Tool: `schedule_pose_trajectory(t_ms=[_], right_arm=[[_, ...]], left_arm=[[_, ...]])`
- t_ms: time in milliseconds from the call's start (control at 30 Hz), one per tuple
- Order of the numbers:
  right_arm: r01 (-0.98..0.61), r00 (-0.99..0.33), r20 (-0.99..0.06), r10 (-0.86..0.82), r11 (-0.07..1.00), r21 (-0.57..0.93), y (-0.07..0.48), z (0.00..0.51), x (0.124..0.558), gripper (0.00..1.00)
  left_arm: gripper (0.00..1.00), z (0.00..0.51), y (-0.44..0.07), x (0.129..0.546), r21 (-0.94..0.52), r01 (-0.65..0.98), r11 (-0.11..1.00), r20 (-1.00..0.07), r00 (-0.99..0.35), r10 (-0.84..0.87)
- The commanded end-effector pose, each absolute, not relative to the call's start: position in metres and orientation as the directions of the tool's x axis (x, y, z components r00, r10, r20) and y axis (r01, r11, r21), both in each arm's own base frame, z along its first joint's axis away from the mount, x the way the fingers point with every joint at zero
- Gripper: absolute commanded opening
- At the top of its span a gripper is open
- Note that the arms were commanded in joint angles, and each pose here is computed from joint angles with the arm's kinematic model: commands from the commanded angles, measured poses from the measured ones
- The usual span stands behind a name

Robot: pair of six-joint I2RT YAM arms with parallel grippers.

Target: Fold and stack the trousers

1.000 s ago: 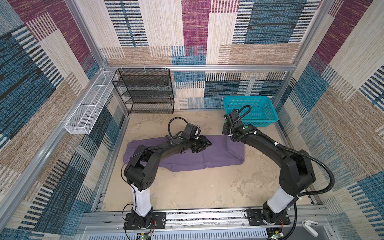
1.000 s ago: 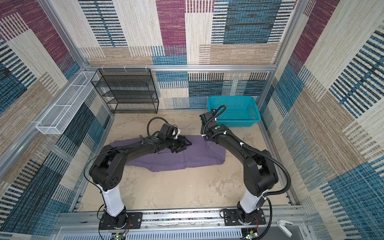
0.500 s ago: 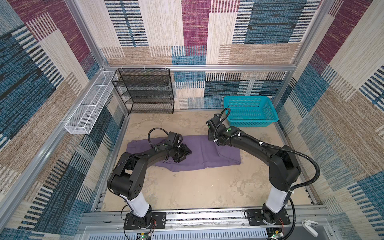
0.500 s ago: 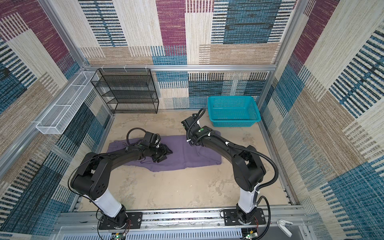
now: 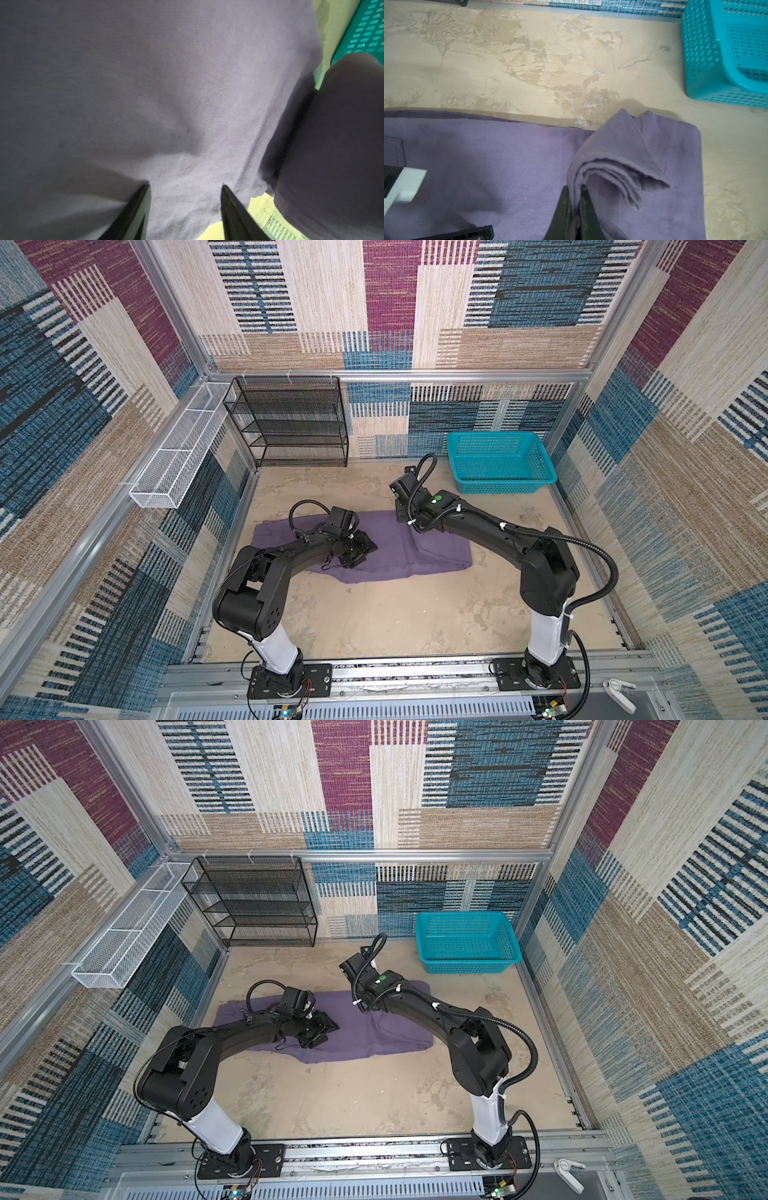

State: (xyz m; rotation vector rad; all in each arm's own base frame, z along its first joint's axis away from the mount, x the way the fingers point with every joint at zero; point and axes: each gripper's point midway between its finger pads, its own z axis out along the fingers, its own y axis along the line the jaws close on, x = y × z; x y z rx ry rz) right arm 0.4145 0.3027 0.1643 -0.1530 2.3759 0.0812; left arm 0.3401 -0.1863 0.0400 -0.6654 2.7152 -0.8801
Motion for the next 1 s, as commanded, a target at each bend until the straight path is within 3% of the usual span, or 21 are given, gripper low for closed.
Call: schedule_pose_trajectory(t_ms=[0, 67, 100, 133, 200, 400, 600, 767, 967], right_arm=[[-0.169, -0.716, -0.69, -0.106, 0.985, 0.024, 0.319, 0.16, 0.415, 0.04], [-0.198, -0.741, -0.658, -0.132, 0.98, 0.027, 0.328, 0.146, 0.411, 0.28], [-0.214, -0.755, -0.639, -0.145, 0.976, 0.031, 0.333, 0.137, 0.409, 0.45], [-0.229, -0.765, -0.624, -0.159, 0.973, 0.033, 0.337, 0.13, 0.406, 0.54], [-0.264, -0.77, -0.607, -0.198, 0.964, 0.019, 0.347, 0.117, 0.4, 0.62], [-0.36, -0.745, -0.614, -0.262, 0.932, 0.04, 0.372, 0.115, 0.383, 0.67], [-0.335, -0.767, -0.586, -0.262, 0.942, 0.017, 0.335, 0.124, 0.358, 0.68], [-0.299, -0.855, -0.493, -0.163, 0.93, 0.212, 0.301, 0.114, 0.326, 0.67], [-0.218, -0.882, -0.466, -0.063, 0.933, 0.287, 0.259, 0.114, 0.323, 0.66]], left_arm=[[0.58, 0.038, -0.178, 0.336, -0.574, -0.349, 0.741, -0.071, -0.88, -0.47], [0.58, 0.04, -0.176, 0.337, -0.574, -0.347, 0.742, -0.076, -0.879, -0.47], [0.58, 0.042, -0.176, 0.337, -0.575, -0.347, 0.741, -0.077, -0.879, -0.471], [0.58, 0.043, -0.175, 0.338, -0.576, -0.344, 0.742, -0.079, -0.879, -0.47], [0.59, 0.044, -0.173, 0.338, -0.574, -0.346, 0.742, -0.079, -0.878, -0.471], [0.59, 0.048, -0.167, 0.338, -0.571, -0.353, 0.741, -0.084, -0.873, -0.48], [0.64, 0.069, -0.188, 0.356, -0.627, -0.273, 0.73, -0.117, -0.893, -0.434], [0.66, 0.084, -0.216, 0.375, -0.673, -0.133, 0.728, -0.204, -0.912, -0.355], [0.66, 0.059, -0.241, 0.37, -0.67, -0.101, 0.736, -0.178, -0.94, -0.291]])
